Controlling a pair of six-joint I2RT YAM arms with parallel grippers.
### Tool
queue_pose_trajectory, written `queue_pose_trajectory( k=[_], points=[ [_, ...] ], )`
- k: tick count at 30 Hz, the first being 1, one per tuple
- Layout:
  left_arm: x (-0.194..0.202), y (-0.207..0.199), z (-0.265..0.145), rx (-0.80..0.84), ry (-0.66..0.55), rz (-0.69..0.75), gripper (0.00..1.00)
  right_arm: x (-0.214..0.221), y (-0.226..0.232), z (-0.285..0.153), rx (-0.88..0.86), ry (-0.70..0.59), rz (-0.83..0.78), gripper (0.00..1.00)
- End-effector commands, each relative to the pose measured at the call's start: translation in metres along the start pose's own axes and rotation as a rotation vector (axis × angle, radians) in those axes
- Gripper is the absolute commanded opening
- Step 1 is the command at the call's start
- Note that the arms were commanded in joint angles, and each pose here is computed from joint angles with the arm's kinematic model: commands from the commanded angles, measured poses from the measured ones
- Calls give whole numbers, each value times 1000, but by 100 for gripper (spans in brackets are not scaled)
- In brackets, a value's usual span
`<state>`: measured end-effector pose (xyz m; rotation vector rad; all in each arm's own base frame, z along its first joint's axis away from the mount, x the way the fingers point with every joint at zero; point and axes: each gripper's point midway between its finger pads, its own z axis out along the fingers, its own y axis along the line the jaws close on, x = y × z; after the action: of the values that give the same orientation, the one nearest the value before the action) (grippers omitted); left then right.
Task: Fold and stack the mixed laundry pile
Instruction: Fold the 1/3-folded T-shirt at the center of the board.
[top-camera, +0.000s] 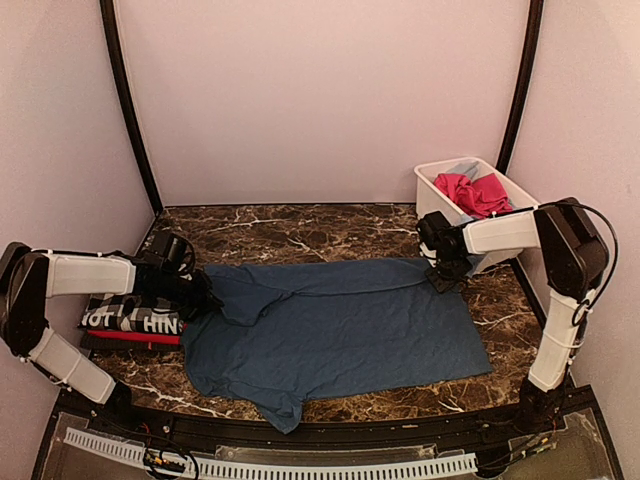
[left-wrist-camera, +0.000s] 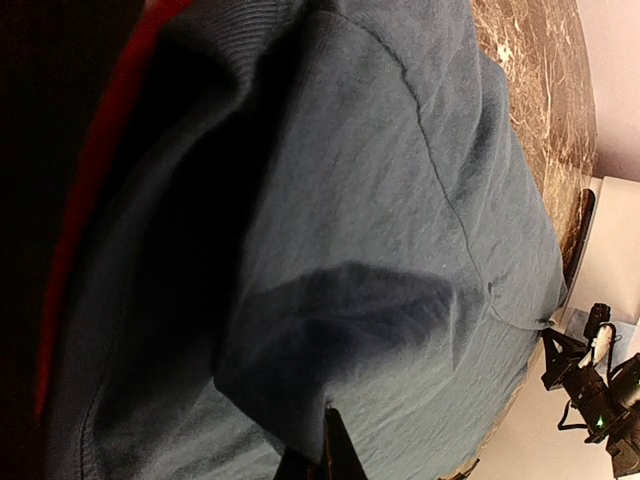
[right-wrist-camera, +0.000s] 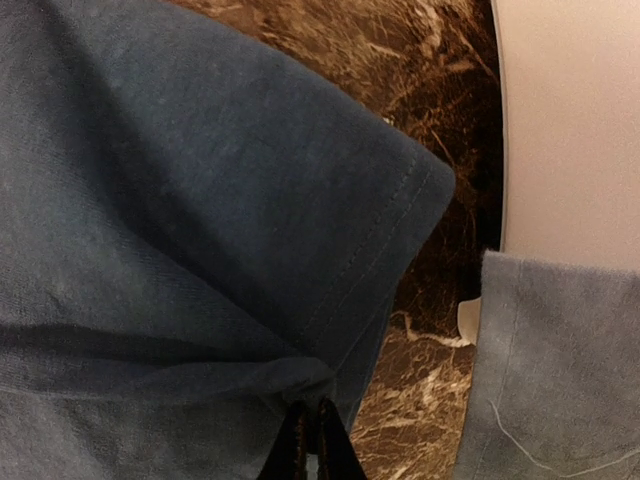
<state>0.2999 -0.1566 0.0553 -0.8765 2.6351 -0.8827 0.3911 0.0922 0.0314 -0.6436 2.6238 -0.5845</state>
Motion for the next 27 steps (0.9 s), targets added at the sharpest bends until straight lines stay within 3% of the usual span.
queue_pose_trajectory(
  k=[1,4,7,18,22,27],
  points=[
    [0,0,2,8,-2,8,0,6,-2,-3,21,48,7,9],
    [1,1,2,4,-1,10,0,15,-4,-7,25,79,10,16],
    [1,2,2,-1,1,13,0,23,-8,-13,31,99,18,32],
    [-1,3,0,-10,-10,16,1,30,-22,-33,68,104,8,51],
    [-3,-6,-5,6,-18,52,12,12,-3,-57,-58,4,11,59],
    [-10,-23,-22,8,-46,112,35,-28,41,-103,-226,-175,-22,60]
  ],
)
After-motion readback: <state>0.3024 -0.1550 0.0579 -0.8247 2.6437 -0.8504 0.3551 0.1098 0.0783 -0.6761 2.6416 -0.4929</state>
